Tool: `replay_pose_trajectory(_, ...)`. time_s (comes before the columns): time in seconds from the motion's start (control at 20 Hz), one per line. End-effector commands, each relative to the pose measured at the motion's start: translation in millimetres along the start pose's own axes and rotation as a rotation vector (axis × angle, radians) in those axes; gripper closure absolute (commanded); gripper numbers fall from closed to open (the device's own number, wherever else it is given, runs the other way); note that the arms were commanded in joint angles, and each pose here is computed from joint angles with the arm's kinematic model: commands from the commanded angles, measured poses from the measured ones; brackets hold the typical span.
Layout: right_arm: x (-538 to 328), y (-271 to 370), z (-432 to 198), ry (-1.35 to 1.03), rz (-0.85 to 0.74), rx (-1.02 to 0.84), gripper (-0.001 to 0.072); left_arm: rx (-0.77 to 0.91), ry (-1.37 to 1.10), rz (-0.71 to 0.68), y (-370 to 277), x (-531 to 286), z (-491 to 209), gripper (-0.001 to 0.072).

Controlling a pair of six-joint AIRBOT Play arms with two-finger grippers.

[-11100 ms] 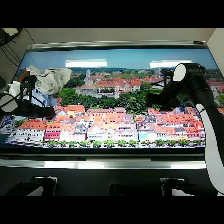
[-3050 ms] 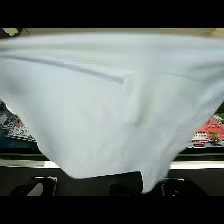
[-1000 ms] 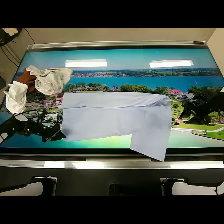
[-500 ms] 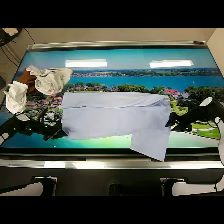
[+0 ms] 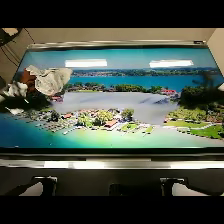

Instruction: Fold the shirts.

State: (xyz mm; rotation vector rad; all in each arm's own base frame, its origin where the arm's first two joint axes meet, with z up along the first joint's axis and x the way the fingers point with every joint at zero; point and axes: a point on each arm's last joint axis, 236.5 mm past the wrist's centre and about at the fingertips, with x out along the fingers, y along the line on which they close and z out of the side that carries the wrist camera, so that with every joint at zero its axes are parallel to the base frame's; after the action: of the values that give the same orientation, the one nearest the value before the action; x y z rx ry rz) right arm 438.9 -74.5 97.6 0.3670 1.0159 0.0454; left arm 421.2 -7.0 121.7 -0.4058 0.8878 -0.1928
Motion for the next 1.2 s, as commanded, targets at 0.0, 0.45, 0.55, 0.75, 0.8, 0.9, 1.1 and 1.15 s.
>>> replay_pose_trajectory(0.0, -242.3, 77.0, 126.1, -0.782, -0.073, -0.207, 0.0657, 0.277, -0.744, -0.017, -120.7, -239.1, 149.5, 0.0679)
replay_pose_trajectory(0.45, -539.3, 192.7, -8.5, -1.479, -0.074, -0.383, 0.0657, 0.444, -1.272, -0.128, -241.4, -484.6, 74.9, 0.0679)
replay_pose_trajectory(0.55, -536.4, 191.2, -12.3, -1.460, -0.070, -0.366, 0.0657, 0.443, -1.261, -0.125, -240.2, -481.1, 76.1, 0.0679)
replay_pose_trajectory(0.75, -492.1, 171.7, 2.6, -1.297, -0.073, -0.292, 0.0657, 0.422, -1.095, -0.097, -221.1, -427.9, 93.1, 0.0679)
replay_pose_trajectory(0.8, -472.6, 165.1, 10.4, -1.232, -0.078, -0.282, 0.0657, 0.413, -1.029, -0.089, -213.7, -407.3, 97.4, 0.0679)
replay_pose_trajectory(0.9, -416.3, 146.6, 26.2, -1.044, -0.070, -0.231, 0.0657, 0.374, -0.859, -0.074, -190.1, -350.3, 105.7, 0.0679)
replay_pose_trajectory(1.1, -218.2, 87.8, 22.3, -0.349, -0.019, -0.102, 0.0658, 0.192, -0.406, -0.041, -103.6, -178.3, 90.9, 0.0679)
replay_pose_trajectory(1.15, -164.3, 79.9, 12.9, -0.177, 0.029, -0.068, 0.0658, 0.150, -0.299, -0.032, -78.8, -131.2, 77.9, 0.0679)
